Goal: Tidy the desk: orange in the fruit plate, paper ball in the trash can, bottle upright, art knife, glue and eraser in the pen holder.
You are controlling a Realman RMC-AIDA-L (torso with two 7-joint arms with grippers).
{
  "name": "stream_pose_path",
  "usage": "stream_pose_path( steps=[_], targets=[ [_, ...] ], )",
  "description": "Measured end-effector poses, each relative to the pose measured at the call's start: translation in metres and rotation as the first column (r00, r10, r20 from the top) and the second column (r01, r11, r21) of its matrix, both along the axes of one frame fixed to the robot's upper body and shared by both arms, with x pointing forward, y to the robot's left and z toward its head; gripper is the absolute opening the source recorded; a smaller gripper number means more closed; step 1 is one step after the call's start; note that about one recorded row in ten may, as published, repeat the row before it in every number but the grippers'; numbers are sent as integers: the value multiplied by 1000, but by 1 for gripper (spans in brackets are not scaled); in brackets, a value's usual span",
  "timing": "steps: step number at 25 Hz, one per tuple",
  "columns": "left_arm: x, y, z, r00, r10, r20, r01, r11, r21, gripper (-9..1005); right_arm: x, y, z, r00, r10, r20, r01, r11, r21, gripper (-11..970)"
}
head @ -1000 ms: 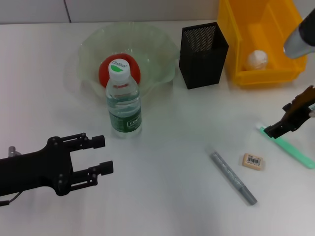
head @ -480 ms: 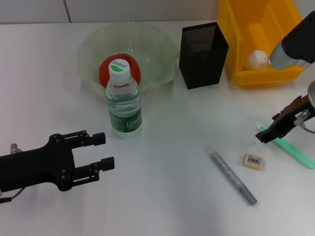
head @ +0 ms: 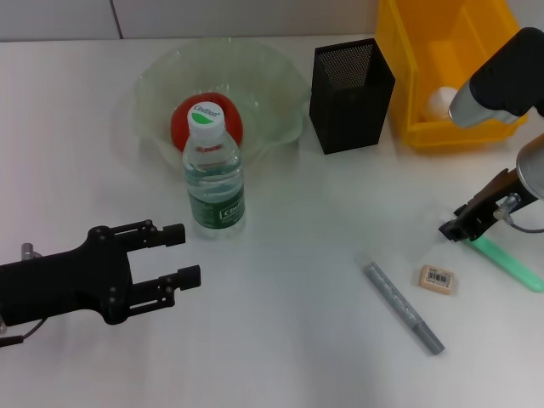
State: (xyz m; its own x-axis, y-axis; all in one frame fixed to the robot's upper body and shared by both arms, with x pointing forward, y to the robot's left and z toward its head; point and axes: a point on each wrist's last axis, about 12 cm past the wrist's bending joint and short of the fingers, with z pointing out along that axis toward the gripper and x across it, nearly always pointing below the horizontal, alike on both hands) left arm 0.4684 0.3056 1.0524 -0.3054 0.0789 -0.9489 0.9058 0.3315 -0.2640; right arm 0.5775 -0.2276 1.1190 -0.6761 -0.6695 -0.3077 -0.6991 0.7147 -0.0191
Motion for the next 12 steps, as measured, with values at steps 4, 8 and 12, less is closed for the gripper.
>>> stream_pose_path(
  steps=[4,8,12],
  targets=[
    [1,-1,0,1000,-4,-7,4,1000,-3,648,1,0,-2,1000,-2,-2,2,1000,0,330],
    [2,-1,1,1000,-1,-5,1,1000,-3,647,1,1,-3,1000,-3,-5,3,1000,6,272],
    [1,0,0,1000,7,-6,-7,1000,1,647,0,3,-2,1000,-1,-9,2,999,34,231]
  ],
)
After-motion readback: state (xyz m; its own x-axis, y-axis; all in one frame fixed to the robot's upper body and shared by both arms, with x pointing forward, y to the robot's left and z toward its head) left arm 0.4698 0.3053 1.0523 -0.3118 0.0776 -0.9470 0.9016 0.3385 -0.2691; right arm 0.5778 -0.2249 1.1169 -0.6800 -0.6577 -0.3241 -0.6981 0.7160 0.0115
